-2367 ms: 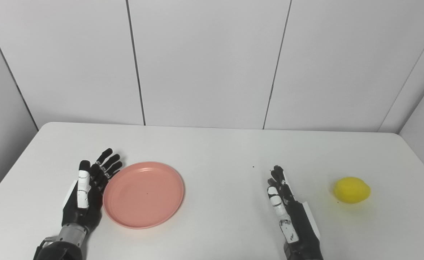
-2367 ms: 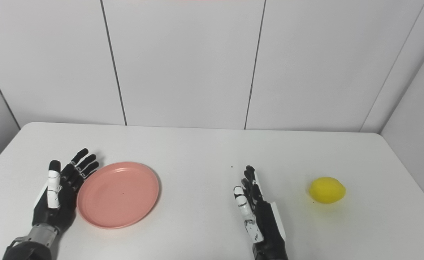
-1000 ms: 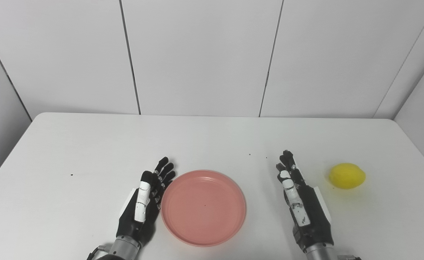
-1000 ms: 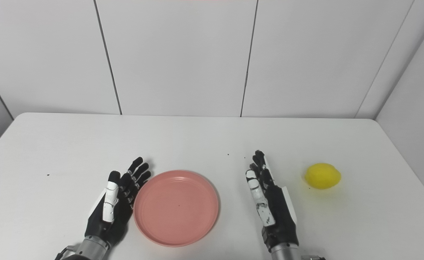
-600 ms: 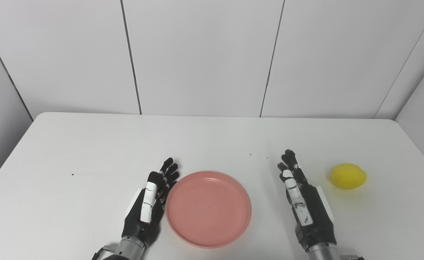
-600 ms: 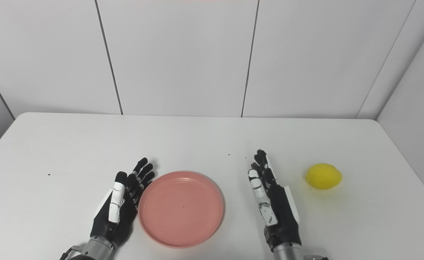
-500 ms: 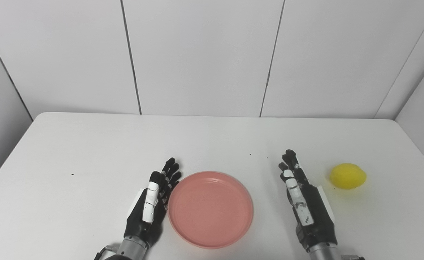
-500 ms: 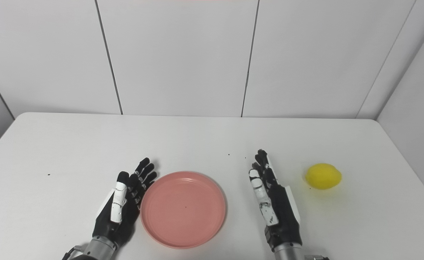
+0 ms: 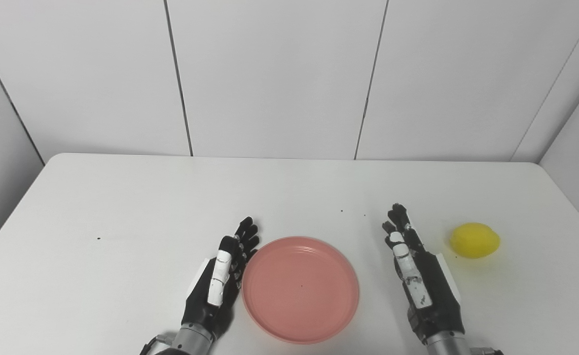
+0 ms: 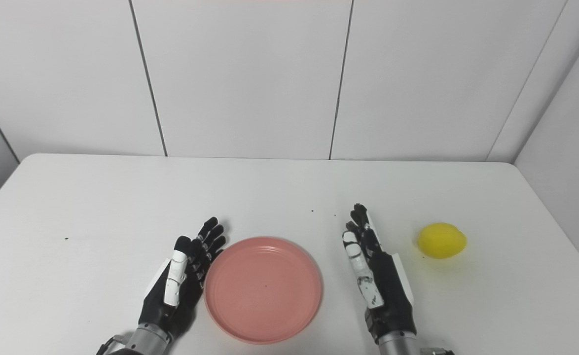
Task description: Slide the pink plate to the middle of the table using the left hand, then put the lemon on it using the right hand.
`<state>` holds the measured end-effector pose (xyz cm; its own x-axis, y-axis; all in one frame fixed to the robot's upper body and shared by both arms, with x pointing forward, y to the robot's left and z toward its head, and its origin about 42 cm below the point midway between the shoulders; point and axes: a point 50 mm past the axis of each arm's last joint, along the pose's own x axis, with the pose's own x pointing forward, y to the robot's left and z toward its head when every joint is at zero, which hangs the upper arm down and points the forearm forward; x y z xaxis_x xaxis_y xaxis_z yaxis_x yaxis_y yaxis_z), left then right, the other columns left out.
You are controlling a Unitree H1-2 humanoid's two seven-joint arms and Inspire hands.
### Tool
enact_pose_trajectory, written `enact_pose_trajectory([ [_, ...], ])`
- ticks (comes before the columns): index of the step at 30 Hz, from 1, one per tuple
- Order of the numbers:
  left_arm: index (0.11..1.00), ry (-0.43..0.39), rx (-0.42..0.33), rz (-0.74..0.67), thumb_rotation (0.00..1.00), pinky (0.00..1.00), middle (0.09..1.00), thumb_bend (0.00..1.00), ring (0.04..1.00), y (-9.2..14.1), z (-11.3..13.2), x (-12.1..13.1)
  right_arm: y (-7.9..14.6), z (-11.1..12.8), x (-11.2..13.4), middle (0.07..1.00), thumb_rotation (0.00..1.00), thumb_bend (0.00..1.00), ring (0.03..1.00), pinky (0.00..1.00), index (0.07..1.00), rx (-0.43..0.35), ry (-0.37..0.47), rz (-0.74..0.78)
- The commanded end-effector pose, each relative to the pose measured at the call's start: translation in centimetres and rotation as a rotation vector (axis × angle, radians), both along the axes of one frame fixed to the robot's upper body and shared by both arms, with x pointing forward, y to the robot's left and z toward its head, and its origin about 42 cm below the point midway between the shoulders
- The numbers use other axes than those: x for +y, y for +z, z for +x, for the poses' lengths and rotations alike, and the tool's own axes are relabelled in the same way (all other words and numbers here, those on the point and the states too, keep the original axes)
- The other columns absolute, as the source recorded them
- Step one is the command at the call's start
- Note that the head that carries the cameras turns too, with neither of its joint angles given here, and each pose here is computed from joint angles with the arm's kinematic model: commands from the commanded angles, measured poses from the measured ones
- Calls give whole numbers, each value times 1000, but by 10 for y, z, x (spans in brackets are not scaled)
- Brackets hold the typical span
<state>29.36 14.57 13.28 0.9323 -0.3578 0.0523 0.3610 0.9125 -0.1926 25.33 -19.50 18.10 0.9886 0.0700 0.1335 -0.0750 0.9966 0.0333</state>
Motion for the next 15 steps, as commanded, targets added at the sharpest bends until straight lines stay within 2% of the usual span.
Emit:
enact_pose_trajectory([
  [1,1000,-9,-52,-18,1000,1000,1000,854,1000,10,2,-8,13,0,0,982,835,600,965,1000,981,-43,7,7],
  [11,1000,45,-60,-18,1000,1000,1000,836,1000,14,1,8,13,0,1,983,826,603,965,1000,979,-41,5,15],
  [15,1000,80,-108,2,1000,1000,1000,857,1000,16,8,21,15,1,0,984,822,616,973,1000,985,-41,6,23],
])
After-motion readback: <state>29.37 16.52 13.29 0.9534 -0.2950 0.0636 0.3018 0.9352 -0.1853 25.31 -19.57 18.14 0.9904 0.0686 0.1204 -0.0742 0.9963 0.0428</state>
